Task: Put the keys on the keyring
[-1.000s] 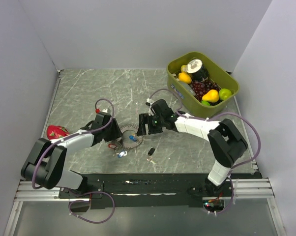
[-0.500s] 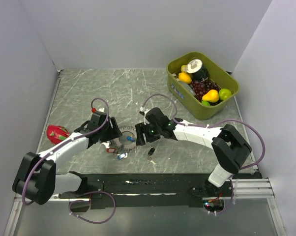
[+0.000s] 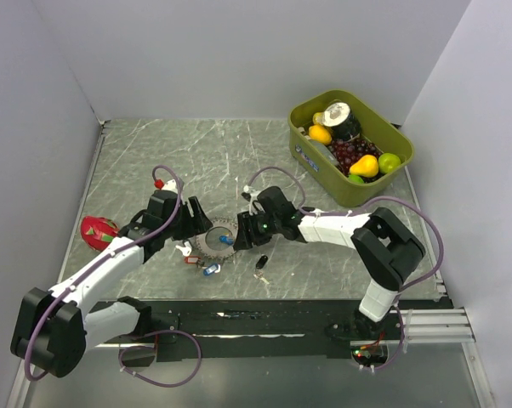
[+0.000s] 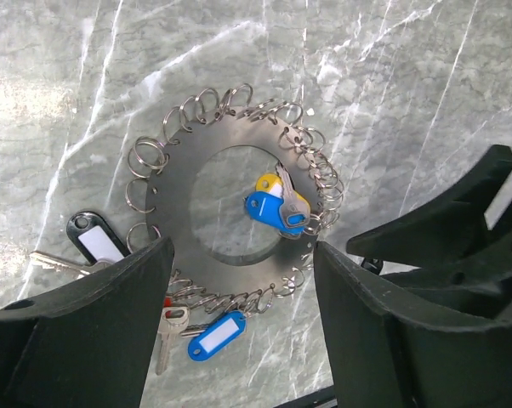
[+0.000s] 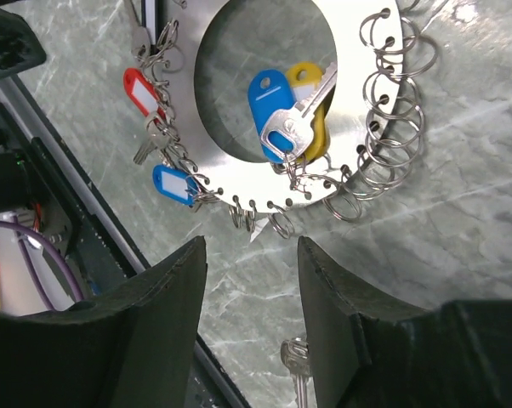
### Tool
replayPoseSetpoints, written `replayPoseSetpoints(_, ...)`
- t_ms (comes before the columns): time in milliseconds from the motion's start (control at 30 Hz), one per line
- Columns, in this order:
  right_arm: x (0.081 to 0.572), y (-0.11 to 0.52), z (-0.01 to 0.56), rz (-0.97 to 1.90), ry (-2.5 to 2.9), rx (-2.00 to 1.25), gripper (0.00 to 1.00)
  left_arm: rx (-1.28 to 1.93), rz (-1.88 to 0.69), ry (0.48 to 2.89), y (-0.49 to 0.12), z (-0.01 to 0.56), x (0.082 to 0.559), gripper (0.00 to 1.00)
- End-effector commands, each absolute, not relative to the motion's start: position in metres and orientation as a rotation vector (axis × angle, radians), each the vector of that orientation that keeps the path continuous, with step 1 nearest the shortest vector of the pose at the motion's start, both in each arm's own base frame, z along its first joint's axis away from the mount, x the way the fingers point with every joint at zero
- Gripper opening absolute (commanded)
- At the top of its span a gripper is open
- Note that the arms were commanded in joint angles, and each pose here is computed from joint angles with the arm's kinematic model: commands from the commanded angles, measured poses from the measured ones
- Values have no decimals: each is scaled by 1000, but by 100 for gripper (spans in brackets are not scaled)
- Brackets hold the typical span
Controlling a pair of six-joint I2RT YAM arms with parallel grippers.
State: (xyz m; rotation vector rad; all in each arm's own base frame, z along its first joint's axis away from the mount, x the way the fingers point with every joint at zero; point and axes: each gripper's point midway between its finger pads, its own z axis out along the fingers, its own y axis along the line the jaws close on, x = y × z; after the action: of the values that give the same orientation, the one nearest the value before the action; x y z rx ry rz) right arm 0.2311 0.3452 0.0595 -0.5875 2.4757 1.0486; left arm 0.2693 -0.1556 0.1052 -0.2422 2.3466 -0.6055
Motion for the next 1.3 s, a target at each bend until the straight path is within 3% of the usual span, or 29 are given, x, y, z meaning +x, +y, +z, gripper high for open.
replayPoseSetpoints(0,237,354,59,1114,2431,-584,53,-200,-655,2292,-163,125,275,73)
replayPoseSetpoints(1033,228,347,12,1157,2501,-529,44,-169,-699,2249,-166,137,272,73)
replayPoseSetpoints(1267,226,345,10,1161,2506,-532,11,-165,-700,2229,-166,144,273,73)
